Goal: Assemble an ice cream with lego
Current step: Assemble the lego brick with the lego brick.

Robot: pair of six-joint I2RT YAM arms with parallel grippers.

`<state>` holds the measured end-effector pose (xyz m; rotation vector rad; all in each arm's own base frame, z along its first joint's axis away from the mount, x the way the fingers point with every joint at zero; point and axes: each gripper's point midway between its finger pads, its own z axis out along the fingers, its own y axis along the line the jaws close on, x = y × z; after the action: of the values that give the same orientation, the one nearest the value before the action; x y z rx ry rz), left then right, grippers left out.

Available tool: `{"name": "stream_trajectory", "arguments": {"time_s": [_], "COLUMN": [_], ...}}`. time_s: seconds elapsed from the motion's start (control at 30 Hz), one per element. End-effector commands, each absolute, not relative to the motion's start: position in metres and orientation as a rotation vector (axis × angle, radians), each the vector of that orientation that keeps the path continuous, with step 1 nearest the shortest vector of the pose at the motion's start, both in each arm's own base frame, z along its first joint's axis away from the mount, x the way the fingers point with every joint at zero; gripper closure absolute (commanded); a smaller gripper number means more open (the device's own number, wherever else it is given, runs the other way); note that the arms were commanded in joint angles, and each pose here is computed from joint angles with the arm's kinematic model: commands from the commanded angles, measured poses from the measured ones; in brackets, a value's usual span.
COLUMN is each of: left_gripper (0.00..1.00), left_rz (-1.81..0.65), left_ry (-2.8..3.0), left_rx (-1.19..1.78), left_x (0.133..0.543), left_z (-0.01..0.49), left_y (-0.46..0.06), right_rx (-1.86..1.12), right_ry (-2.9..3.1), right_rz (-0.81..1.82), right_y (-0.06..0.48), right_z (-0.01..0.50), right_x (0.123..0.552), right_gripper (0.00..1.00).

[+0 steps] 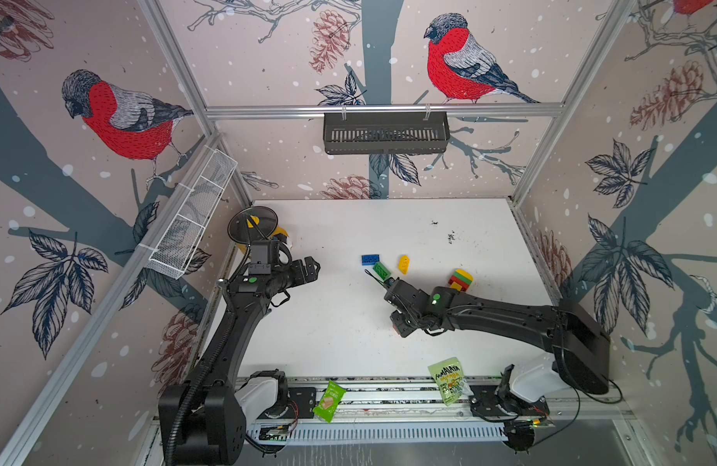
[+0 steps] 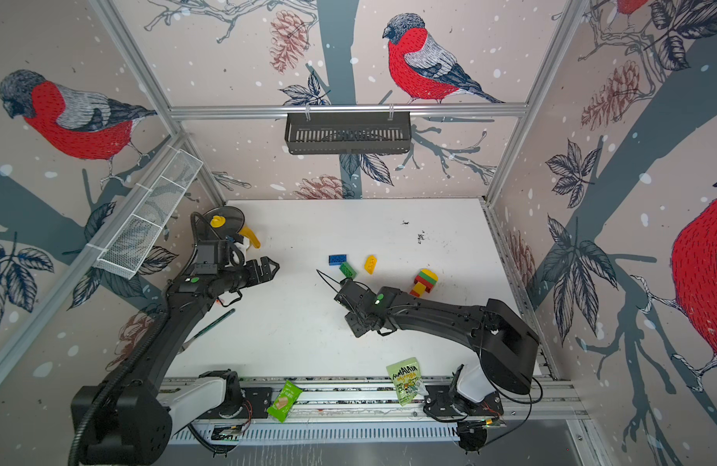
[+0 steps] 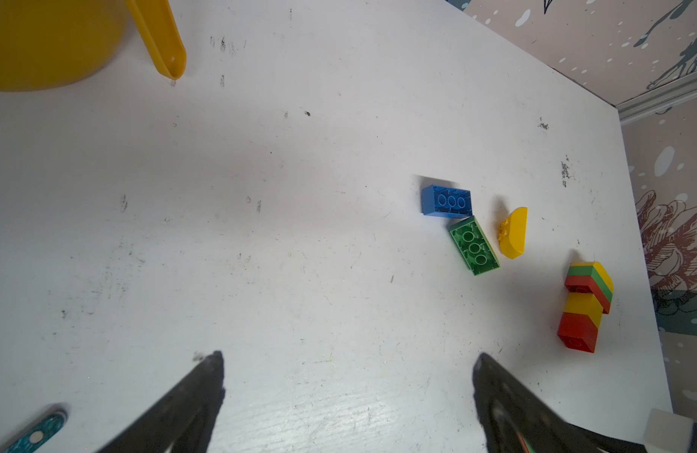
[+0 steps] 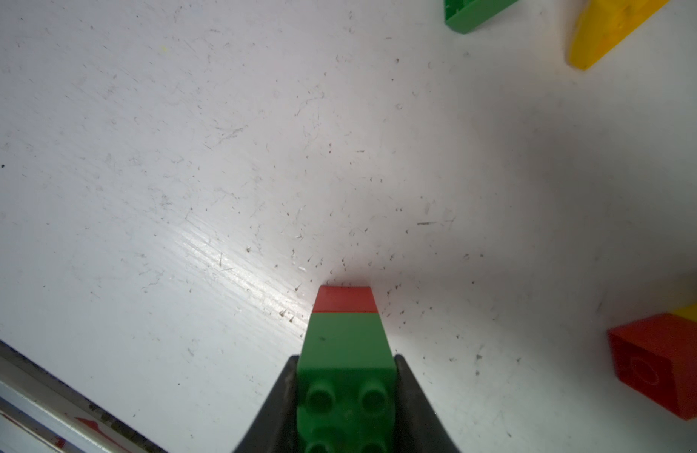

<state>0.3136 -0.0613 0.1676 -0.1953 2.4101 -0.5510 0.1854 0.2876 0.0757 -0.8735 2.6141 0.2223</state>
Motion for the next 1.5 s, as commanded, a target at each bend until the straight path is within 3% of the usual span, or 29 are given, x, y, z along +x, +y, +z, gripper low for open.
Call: {"name": "stream_trajectory", "arguments": {"time_s": [0.0,0.17,0.47,0.63,0.73,0.87,1.2,1.27,1.37,1.47], "left_gripper": [0.02,0.02,0.02,0.02,0.02,0.02,0.02,0.02,0.02,0.02], "left_rz": [-0.537,-0.535,-0.534,-0.520,-0.515,-0.505,-0.487,-0.489,-0.491,-0.492], "left_ry": [2.400,2.404,2.402,2.399,2.397,2.400,2.371,2.363,2.363,2.353], "left_rx": [-0.181,-0.183,-0.183,-0.185,-0.184,-0.183,-0.177,-0.171,-0.172,-0.167], "left_x": [0.315,0.314,0.313,0.312,0.311,0.310,0.307,0.308,0.308,0.312], "left_z": [0.171,0.170,0.170,0.171,0.172,0.171,0.179,0.180,0.180,0.181], "left_y": [-0.060,-0.060,-0.060,-0.058,-0.058,-0.056,-0.054,-0.055,-0.055,-0.055], "right_rx": [-0.913,-0.934,-0.973,-0.925,-0.894,-0.840,-0.783,-0.762,-0.712,-0.679], "right_ry": [2.667,2.709,2.875,2.901,2.843,2.747,2.585,2.572,2.528,2.466], "right_rz": [0.182,0.124,-0.008,-0.020,0.041,0.116,0.235,0.240,0.266,0.425], "right_y": [0.278,0.271,0.249,0.245,0.263,0.284,0.301,0.300,0.302,0.307], "right_z": [0.062,0.054,0.011,0.001,0.015,0.046,0.094,0.096,0.111,0.134], "right_x": [0.176,0.172,0.149,0.149,0.163,0.187,0.206,0.209,0.221,0.244], "right_gripper": [0.80,0.81,0.95,0.96,0.88,0.67,0.49,0.38,0.36,0.41]}}
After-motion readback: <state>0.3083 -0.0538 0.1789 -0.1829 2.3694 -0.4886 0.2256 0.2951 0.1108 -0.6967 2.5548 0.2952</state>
